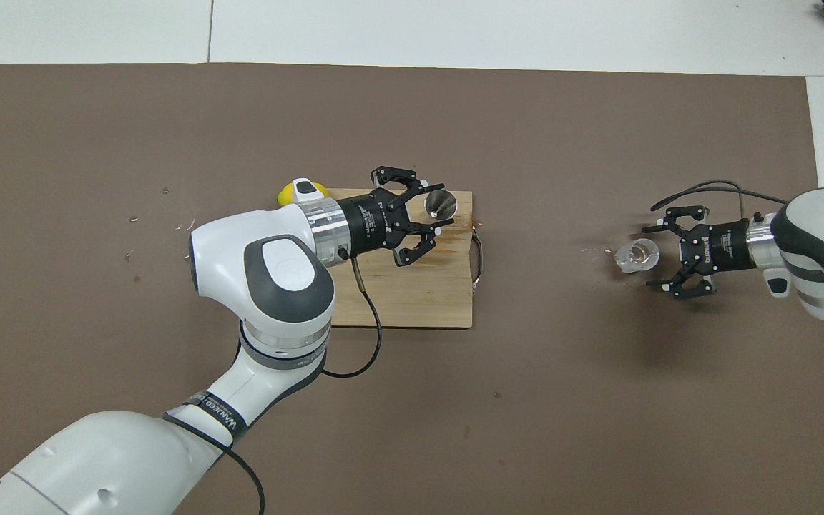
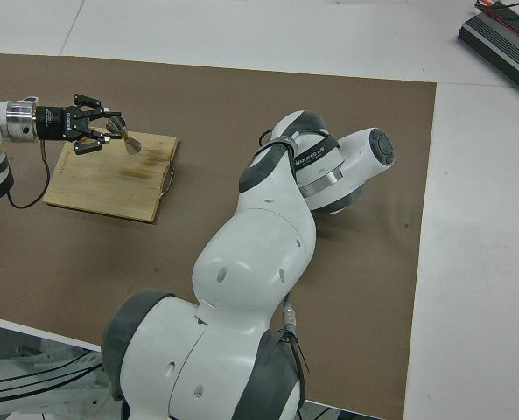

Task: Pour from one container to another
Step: 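Carry the metal cup onto the board while the right gripper lowers, then set the metal cup down while the right gripper grasps the glass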

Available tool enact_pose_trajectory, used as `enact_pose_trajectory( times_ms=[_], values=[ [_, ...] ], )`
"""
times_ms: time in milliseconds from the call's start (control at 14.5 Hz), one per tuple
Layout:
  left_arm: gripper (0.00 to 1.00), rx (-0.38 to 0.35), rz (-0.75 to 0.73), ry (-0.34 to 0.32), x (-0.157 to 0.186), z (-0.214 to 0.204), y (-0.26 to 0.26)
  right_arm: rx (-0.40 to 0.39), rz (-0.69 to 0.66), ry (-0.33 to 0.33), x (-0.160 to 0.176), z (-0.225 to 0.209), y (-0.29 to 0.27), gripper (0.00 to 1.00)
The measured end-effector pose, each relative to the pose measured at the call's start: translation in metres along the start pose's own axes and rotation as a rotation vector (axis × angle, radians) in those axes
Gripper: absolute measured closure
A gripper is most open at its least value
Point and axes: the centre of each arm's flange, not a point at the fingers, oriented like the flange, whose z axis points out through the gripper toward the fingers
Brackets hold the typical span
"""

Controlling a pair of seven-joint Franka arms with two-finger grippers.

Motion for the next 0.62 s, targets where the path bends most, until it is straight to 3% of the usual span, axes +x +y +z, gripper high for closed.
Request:
enact_pose_trajectory(
  times_ms=[620],
  values=[
    [0.5, 0.004, -0.002, 0.018, 0.005, 0.023, -0.008, -0.002, -0.005, -0.02, -0.01, 0.016, 0.003, 0.0]
  ],
)
